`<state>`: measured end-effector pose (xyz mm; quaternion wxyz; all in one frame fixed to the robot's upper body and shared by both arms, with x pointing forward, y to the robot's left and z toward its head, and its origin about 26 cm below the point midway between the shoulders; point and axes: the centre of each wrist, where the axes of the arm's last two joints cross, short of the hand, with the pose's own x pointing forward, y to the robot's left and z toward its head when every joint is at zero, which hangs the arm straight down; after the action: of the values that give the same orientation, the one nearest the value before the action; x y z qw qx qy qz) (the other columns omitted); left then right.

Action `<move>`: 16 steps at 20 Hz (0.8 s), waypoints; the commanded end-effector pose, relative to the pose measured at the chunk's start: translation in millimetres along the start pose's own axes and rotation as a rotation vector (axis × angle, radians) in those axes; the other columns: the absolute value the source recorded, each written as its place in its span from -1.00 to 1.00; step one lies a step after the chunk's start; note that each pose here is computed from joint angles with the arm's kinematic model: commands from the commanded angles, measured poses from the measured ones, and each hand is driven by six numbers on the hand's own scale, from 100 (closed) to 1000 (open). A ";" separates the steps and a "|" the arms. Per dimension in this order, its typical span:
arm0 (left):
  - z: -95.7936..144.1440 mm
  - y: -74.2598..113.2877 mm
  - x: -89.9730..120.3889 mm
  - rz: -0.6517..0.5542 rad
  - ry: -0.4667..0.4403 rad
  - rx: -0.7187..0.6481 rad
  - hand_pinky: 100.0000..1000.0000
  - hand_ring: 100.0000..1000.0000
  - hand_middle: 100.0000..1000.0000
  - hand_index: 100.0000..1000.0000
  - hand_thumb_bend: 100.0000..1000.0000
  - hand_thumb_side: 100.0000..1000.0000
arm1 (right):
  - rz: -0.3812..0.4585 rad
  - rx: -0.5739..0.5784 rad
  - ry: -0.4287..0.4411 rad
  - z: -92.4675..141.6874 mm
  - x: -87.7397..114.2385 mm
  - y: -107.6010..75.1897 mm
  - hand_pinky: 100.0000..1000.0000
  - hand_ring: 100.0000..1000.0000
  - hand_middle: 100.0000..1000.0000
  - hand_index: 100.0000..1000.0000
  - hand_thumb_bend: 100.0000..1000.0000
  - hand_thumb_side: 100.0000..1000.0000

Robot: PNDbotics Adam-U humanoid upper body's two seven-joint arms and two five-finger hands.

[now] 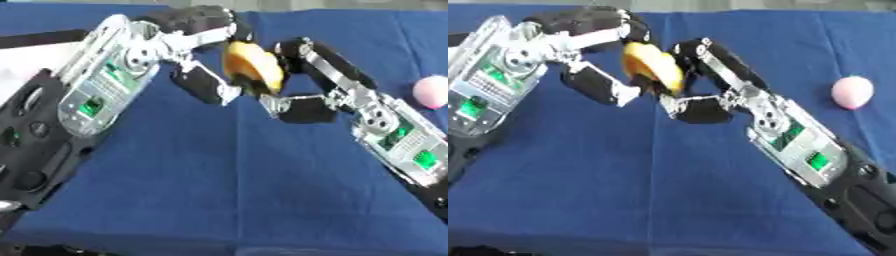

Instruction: Pick up the objects with one hand, pass them to the other hand, and then place them into the box on the other side of the table.

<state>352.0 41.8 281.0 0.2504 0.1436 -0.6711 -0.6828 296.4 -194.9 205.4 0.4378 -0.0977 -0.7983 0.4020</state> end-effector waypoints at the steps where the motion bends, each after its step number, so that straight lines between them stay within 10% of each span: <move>1: 3.1 12.0 7.6 0.007 -0.035 0.063 0.57 0.45 0.23 0.47 -1.00 -0.68 | 0.021 0.007 -0.006 1.0 3.8 -3.4 -0.26 -0.09 -0.33 -0.28 -1.00 -1.00; 9: 1.2 9.0 4.0 0.089 -0.004 0.113 0.31 0.02 -0.27 -0.12 -1.00 -0.66 | 0.029 0.002 0.025 1.5 3.2 -3.2 -0.18 -0.05 -0.22 -0.12 -0.90 -1.00; 16: 0.6 8.2 3.7 0.063 0.045 0.120 0.26 -0.07 -0.42 -0.32 -1.00 -0.68 | 0.039 -0.031 0.050 2.1 2.6 -3.5 -0.04 0.10 0.02 0.17 -0.04 -0.87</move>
<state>353.8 40.3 274.2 0.2933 0.1394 -0.6957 -0.6407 295.4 -194.9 206.6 0.4523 -0.1188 -0.7932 0.3900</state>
